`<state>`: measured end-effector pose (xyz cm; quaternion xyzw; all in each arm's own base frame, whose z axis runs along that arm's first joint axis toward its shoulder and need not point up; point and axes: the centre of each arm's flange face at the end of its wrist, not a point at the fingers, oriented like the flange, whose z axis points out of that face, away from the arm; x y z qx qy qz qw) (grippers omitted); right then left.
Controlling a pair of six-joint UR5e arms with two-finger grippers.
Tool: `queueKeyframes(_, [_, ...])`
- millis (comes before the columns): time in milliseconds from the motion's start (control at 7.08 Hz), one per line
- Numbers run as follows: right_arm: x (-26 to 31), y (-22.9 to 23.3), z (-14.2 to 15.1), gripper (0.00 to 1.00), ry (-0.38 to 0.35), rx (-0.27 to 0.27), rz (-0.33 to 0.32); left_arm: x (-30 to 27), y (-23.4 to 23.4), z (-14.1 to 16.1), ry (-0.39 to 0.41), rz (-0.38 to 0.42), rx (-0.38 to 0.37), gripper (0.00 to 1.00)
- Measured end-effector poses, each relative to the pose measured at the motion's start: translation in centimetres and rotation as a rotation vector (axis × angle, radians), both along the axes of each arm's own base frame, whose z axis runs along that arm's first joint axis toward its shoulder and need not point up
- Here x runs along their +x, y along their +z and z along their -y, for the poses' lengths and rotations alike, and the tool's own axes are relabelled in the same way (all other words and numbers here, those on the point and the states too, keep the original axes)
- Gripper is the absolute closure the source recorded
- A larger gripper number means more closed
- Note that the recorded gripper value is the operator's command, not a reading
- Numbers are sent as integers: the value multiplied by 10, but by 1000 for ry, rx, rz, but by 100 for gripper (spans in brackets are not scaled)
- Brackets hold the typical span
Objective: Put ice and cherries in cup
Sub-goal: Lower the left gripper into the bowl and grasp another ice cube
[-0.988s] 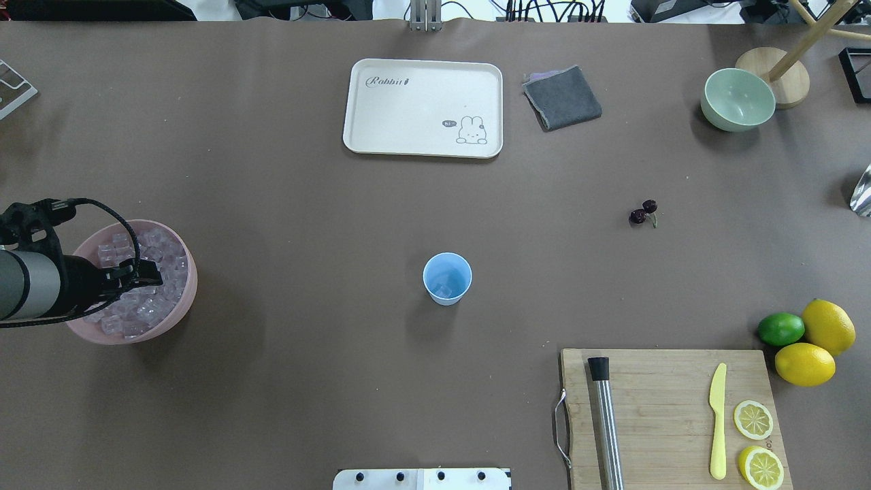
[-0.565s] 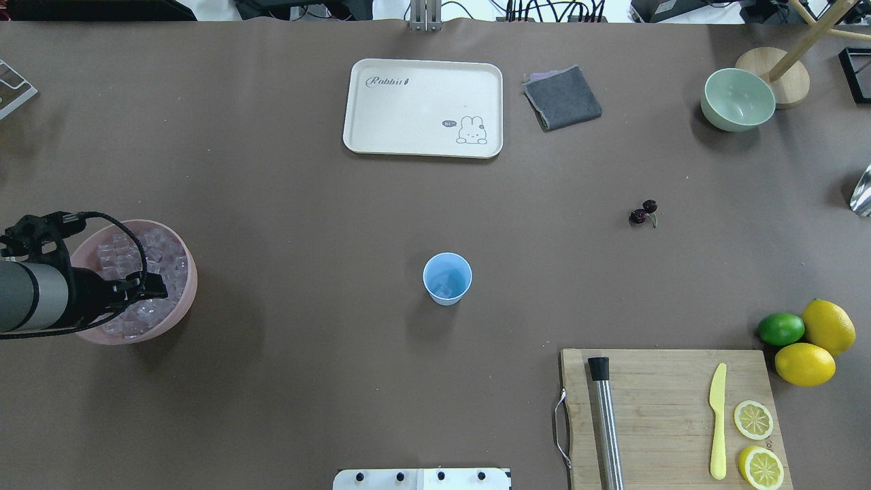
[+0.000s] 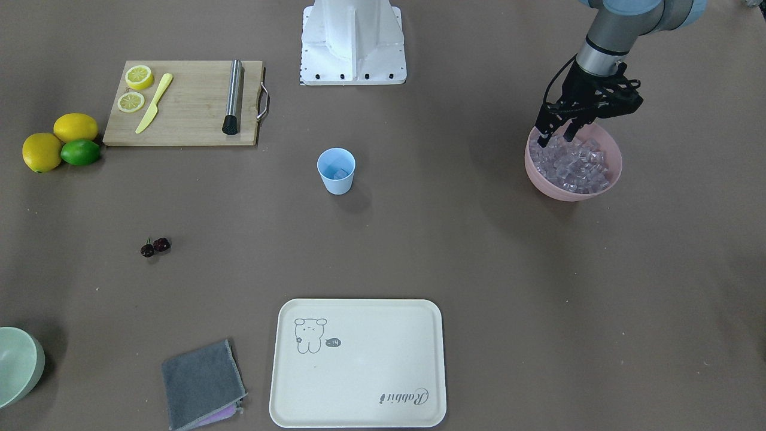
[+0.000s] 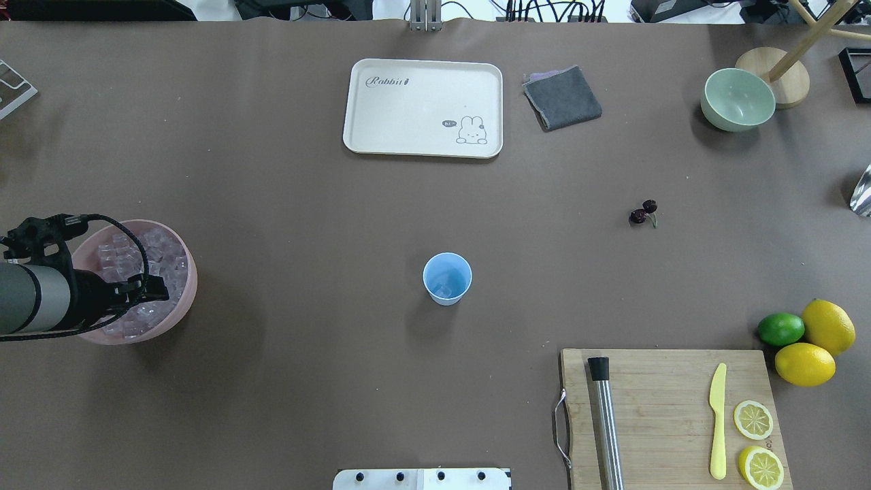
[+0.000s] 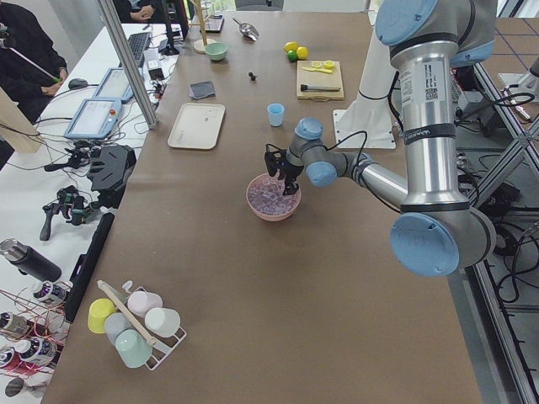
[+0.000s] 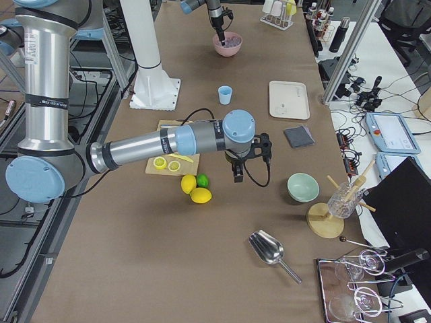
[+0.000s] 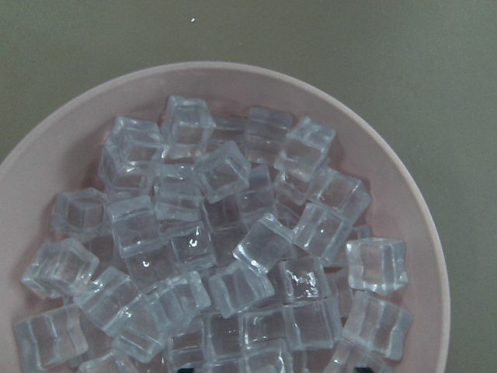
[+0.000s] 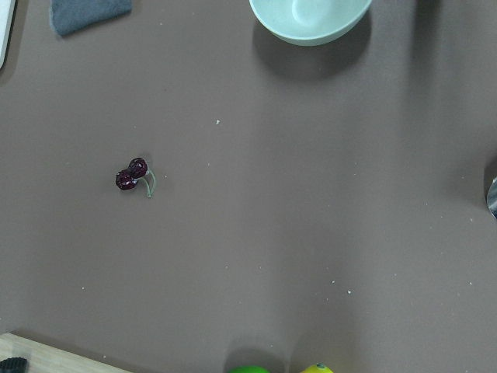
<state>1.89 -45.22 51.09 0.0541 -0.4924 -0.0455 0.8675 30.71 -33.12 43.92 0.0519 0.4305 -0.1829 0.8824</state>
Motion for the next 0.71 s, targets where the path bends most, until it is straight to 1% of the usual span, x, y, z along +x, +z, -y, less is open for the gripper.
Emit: queueKeyframes(706, [0, 0, -1, 0, 0, 1, 0, 4, 0, -2, 28, -12, -16, 30])
